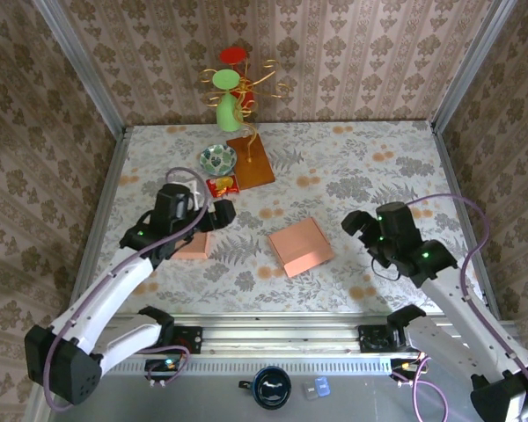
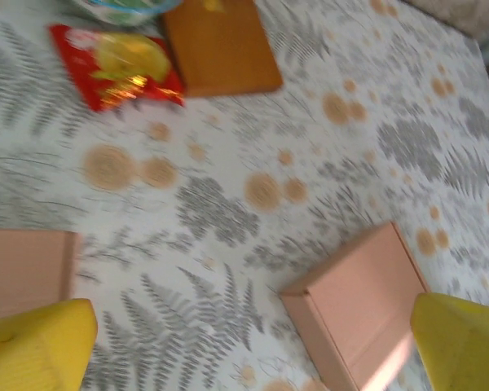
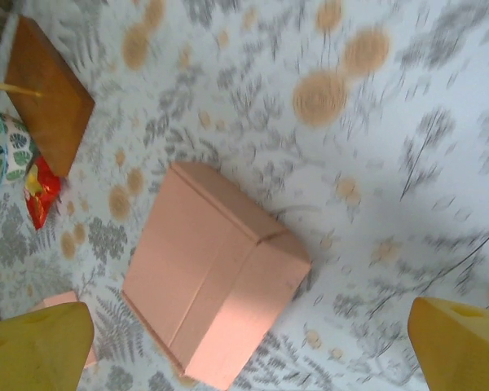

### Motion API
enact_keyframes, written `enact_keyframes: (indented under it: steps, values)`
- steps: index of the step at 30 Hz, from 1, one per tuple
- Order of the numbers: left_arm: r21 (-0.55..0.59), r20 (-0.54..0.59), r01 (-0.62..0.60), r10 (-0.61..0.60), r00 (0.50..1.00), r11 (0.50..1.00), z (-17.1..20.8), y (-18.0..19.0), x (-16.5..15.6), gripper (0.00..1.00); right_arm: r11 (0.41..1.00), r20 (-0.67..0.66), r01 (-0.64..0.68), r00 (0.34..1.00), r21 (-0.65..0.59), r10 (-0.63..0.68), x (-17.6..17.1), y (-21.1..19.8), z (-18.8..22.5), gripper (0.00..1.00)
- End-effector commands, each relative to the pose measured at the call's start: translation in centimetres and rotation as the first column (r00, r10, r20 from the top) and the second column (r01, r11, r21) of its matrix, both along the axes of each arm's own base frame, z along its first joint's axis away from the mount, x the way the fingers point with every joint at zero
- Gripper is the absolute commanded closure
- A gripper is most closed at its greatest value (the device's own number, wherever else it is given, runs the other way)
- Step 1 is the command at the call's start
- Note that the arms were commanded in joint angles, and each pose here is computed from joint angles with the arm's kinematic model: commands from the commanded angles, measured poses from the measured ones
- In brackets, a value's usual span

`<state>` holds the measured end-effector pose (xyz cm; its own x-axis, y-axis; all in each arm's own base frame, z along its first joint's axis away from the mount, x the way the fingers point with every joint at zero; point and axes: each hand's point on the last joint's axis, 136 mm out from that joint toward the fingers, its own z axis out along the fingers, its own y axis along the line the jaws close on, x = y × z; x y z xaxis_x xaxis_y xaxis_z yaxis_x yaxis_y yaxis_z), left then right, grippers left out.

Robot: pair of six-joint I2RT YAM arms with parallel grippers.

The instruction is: Fold the paper box

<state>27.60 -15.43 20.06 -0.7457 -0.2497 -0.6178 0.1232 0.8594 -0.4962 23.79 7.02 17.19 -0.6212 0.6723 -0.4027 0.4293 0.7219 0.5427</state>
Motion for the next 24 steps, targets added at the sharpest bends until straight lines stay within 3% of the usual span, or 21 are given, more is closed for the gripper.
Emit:
enact_keyframes:
  steps: [1, 6, 8, 11, 12, 14, 17, 21, 24]
  values:
    - [0.050, -0.017, -0.097, 0.098, 0.995, 0.994, -0.9, 3.5, 0.6, 0.00, 0.974, -0.009, -0.043, 0.999, -0.223, 0.042, -0.5, -3.3, 0.9, 0.00]
    - [0.056, -0.018, -0.119, 0.120, 0.993, 0.991, -1.0, 5.0, 1.5, 0.00, 0.981, 0.004, -0.094, 0.995, -0.167, 0.097, 0.5, -2.5, 1.5, 0.00]
    - [0.051, -0.025, -0.073, 0.074, 0.997, 0.996, -1.1, 3.7, 2.0, 0.00, 0.997, -0.040, -0.030, 0.999, -0.071, 0.028, 0.3, -1.9, 0.2, 0.00]
    - [0.093, -0.070, 0.078, -0.072, 0.995, 0.993, -2.2, -0.5, 2.0, 0.00, 0.968, -0.132, -0.028, 0.989, 0.248, 0.062, 0.5, 3.0, -3.2, 0.00]
    - [0.102, -0.090, 0.150, -0.141, 0.986, 0.983, -2.8, -2.8, 1.7, 0.00, 0.953, -0.143, -0.007, 0.988, 0.302, 0.053, 0.4, 4.5, -4.0, 0.00]
    - [0.113, -0.143, 0.252, -0.236, 0.961, 0.961, -4.3, -6.6, 1.1, 0.07, 0.948, -0.136, 0.021, 0.990, 0.317, 0.023, -0.2, 6.5, -4.7, 0.07]
    - [0.136, -0.214, 0.316, -0.283, 0.935, 0.939, -6.7, -10.0, 1.0, 0.11, 0.925, -0.115, 0.035, 0.993, 0.379, 0.009, -0.5, 9.4, -5.7, 0.18]
    - [0.101, -0.274, 0.362, -0.324, 0.906, 0.927, -8.6, -12.9, 2.1, 0.16, 0.871, -0.130, 0.066, 0.991, 0.487, -0.002, 0.3, 11.9, -7.7, 0.18]
    - [0.106, -0.291, 0.412, -0.368, 0.883, 0.905, -9.2, -14.4, 2.6, 0.18, 0.862, -0.132, 0.071, 0.991, 0.502, -0.005, 0.9, 12.6, -7.6, 0.19]
